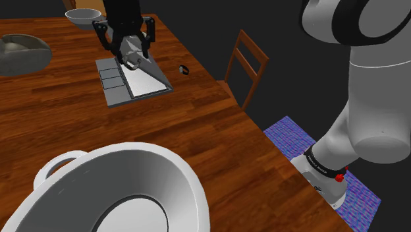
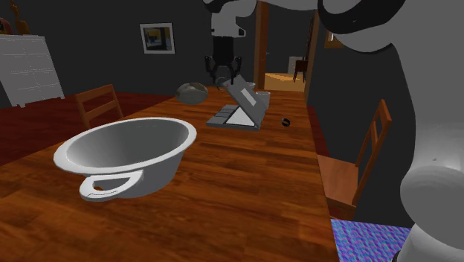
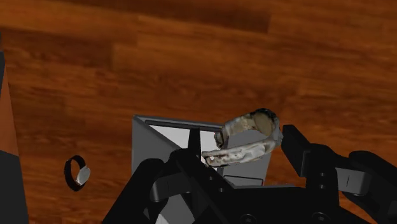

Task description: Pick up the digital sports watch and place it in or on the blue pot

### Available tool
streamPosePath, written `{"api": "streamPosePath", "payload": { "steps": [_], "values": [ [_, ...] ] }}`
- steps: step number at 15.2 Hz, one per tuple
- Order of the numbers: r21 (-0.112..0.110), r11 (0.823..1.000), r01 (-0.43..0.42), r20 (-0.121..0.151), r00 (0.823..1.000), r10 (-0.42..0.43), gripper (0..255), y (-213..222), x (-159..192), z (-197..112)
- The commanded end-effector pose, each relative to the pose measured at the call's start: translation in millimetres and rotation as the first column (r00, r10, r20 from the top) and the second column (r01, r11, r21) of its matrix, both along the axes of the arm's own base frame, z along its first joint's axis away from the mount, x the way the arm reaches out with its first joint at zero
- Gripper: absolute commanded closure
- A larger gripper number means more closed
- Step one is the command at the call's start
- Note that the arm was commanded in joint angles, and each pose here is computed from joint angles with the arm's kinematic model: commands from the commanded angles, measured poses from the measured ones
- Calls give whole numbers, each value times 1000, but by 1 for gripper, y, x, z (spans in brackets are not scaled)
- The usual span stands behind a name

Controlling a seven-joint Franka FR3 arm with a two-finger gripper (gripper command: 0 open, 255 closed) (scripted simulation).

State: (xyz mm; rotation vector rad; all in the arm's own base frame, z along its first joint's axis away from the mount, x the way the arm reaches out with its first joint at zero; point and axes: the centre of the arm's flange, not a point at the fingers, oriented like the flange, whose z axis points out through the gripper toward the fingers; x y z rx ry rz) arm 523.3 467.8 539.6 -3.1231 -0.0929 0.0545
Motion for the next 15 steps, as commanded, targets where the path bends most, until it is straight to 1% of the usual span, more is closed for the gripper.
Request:
{"api": "streamPosePath", "payload": {
  "steps": [1, 15],
  "values": [
    [0, 1000, 0, 0, 1000, 0, 255, 5, -12, 4],
    [0, 1000, 0, 0, 1000, 0, 255, 93, -174, 10]
  ]
}}
